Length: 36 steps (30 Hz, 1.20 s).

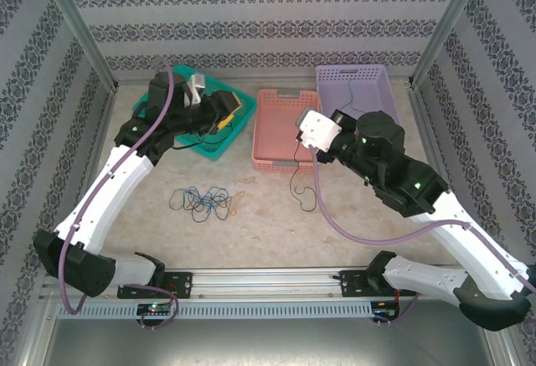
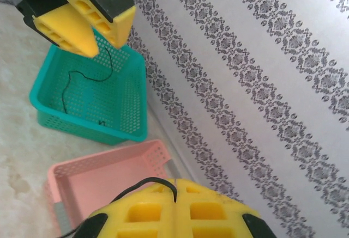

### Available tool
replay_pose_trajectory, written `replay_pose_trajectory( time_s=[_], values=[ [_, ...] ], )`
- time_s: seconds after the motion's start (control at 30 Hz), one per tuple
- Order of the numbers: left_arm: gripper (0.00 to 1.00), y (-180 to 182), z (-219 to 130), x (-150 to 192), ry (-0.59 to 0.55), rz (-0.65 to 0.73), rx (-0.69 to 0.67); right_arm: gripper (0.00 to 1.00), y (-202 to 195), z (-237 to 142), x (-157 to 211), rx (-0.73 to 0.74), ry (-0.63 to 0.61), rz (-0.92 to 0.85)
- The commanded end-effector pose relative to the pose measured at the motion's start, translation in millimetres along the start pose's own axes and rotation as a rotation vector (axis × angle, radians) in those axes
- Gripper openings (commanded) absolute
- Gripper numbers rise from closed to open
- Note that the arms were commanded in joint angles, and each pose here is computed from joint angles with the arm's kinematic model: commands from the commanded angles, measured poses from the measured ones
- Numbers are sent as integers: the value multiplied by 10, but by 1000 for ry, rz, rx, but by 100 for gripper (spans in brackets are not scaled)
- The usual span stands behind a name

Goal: Untangle the cables

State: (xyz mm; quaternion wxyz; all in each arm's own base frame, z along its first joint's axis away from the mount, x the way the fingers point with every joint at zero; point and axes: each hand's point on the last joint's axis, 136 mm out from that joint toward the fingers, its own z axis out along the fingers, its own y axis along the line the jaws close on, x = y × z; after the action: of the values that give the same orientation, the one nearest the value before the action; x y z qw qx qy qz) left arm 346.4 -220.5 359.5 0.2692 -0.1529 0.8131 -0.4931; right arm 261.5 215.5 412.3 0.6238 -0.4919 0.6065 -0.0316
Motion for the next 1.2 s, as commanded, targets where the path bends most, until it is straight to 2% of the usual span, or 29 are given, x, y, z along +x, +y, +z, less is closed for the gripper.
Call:
replay_pose_trajectory(
  time_s=[0.0, 0.1, 0.17, 0.23, 0.37, 0.53, 0.77, 0.87, 1.03, 1.17],
  values=[
    [45, -466, 53, 126, 58, 76, 177, 0, -108, 78, -127, 23, -81, -72],
    [45, -592, 88, 169, 69, 70, 214, 0, -60, 115, -137, 23, -110, -91],
    [46, -614, 156, 193, 107, 20, 227, 0, 42, 122, -142, 20, -146, -166],
    [49, -614, 298, 236, 183, -78, 236, 0, 102, 123, -142, 24, -168, -220],
    [51, -311, 612, 477, 385, -379, 96, 0, 58, 127, -145, 21, -201, -185],
    [59, -283, 794, 551, 442, -575, 123, 0, 35, 157, -184, -11, -273, -113],
    [72, -327, 887, 602, 485, -673, 144, 0, 14, 246, -152, -31, -306, -73],
    [73, -369, 919, 570, 478, -716, 172, 0, 25, 304, -137, -38, -316, -55],
    [73, -478, 967, 724, 540, -740, 180, 0, 24, 407, -113, -39, -328, -38],
    [73, -481, 977, 722, 525, -796, 206, 0, 33, 459, -101, -51, -338, -25]
  ],
)
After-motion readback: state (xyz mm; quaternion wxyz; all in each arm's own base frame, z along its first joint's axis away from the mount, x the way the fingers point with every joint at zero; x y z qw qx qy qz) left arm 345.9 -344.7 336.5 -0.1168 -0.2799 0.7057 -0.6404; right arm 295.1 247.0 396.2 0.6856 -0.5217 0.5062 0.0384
